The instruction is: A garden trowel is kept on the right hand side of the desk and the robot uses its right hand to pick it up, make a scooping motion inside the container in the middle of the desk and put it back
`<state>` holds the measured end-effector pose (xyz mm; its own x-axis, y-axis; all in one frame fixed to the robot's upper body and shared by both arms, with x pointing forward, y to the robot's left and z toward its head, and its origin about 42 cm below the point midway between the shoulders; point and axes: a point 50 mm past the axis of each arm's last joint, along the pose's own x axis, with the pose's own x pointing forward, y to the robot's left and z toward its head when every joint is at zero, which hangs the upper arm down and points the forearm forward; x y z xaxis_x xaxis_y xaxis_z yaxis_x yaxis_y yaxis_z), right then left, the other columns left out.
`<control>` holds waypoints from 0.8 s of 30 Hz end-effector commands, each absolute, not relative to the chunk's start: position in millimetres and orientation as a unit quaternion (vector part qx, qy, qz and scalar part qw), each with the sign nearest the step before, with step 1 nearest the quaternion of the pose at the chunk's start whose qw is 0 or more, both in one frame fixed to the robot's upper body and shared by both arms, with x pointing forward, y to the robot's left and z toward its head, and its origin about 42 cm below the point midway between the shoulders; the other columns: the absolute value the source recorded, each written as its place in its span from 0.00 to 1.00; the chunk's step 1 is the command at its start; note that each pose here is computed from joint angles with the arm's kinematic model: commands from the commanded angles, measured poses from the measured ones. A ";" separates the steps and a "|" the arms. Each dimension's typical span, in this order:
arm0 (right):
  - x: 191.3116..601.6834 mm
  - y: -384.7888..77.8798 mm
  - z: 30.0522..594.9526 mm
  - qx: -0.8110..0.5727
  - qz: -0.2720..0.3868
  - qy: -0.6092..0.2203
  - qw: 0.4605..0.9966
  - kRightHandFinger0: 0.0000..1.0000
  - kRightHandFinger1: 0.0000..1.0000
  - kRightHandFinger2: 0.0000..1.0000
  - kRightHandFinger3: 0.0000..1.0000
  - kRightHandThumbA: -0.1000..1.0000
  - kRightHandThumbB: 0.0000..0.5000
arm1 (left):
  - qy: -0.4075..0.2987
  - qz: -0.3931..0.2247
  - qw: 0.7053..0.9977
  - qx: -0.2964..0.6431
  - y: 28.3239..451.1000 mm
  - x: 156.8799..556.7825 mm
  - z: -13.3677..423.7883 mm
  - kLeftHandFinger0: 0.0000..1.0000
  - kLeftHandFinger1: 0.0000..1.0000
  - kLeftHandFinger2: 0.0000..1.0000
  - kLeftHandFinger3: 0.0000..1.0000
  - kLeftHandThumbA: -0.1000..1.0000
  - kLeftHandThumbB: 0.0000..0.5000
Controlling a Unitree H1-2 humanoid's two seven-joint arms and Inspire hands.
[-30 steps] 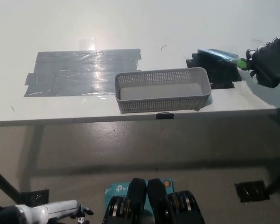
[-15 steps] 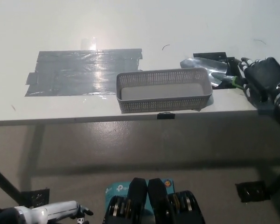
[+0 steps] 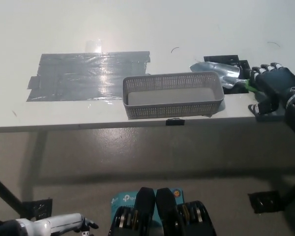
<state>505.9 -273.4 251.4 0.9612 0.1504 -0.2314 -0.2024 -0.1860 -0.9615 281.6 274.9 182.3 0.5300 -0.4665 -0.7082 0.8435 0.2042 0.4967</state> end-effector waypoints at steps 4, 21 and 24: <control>458.1 -326.3 395.5 -0.660 0.123 0.033 0.740 1.00 1.00 1.00 1.00 0.86 1.00 | 0.215 -0.413 0.754 0.463 288.5 277.1 187.1 1.00 1.00 1.00 1.00 1.00 1.00; 262.6 -284.2 232.0 -0.564 0.081 -0.070 0.819 1.00 1.00 1.00 1.00 0.60 0.46 | 0.215 -0.416 0.758 0.454 284.5 276.7 181.4 1.00 1.00 1.00 1.00 1.00 1.00; 255.4 -275.8 203.5 -0.545 0.100 -0.037 0.831 1.00 1.00 1.00 1.00 0.57 0.46 | 0.216 -0.416 0.759 0.452 284.8 275.4 179.0 1.00 1.00 1.00 1.00 1.00 1.00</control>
